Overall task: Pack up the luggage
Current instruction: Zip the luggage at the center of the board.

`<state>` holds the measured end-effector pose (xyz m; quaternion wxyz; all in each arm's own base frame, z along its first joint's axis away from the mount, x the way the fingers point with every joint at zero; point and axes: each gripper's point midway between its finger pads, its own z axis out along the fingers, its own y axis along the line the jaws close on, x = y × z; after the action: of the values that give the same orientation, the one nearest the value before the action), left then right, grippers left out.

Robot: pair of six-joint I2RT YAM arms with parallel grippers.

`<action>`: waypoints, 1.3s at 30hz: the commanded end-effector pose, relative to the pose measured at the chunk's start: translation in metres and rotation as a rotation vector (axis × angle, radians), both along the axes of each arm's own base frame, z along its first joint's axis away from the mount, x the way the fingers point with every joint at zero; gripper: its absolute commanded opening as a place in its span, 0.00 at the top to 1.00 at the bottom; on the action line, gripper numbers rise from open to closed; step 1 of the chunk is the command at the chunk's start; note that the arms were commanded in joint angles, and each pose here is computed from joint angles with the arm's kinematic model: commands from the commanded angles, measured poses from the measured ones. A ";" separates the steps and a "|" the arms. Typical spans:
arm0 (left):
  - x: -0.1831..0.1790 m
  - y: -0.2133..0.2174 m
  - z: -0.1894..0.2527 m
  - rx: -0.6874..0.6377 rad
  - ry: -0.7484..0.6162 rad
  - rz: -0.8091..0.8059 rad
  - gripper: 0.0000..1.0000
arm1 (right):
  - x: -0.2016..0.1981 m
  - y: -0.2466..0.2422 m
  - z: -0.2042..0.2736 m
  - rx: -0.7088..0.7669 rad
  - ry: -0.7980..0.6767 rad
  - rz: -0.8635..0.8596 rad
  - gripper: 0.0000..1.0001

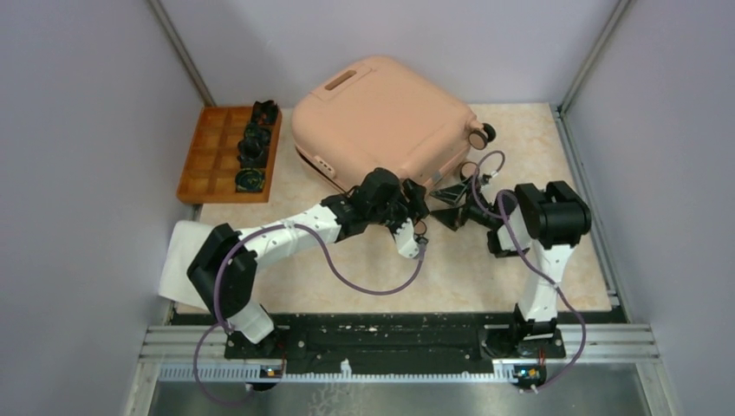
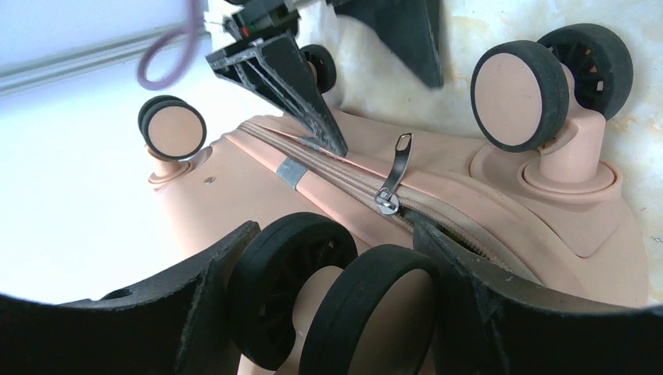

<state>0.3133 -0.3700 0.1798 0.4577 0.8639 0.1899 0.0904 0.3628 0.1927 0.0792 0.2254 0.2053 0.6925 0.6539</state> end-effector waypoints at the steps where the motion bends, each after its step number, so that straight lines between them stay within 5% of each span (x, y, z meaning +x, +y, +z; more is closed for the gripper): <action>1: 0.005 -0.002 0.084 -0.163 -0.158 0.007 1.00 | -0.004 -0.036 -0.012 -0.393 0.059 -0.191 0.01; 5: 0.003 0.001 0.086 -0.159 -0.160 0.002 1.00 | 0.019 -0.084 0.000 -0.567 0.170 -0.431 0.01; 9: 0.004 0.000 0.087 -0.171 -0.162 0.007 1.00 | -0.003 -0.066 0.038 -0.211 -0.120 -0.381 0.01; 18: 0.007 0.003 0.088 -0.174 -0.181 0.016 1.00 | -0.025 0.001 0.003 -0.530 -0.211 -0.090 0.01; 23: 0.009 0.001 0.089 -0.180 -0.190 0.021 1.00 | -0.019 0.024 0.032 -0.316 -0.273 -0.075 0.19; 30: 0.010 0.003 0.089 -0.174 -0.194 0.028 1.00 | -0.023 0.041 0.049 -0.040 -0.258 -0.048 0.30; 39: 0.010 0.003 0.092 -0.178 -0.203 0.030 1.00 | -0.028 0.046 0.063 0.038 -0.280 -0.036 0.40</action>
<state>0.3136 -0.3619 0.1815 0.4505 0.8648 0.1979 0.1003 0.3386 0.2284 0.0929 0.2755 0.1892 0.6970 0.6344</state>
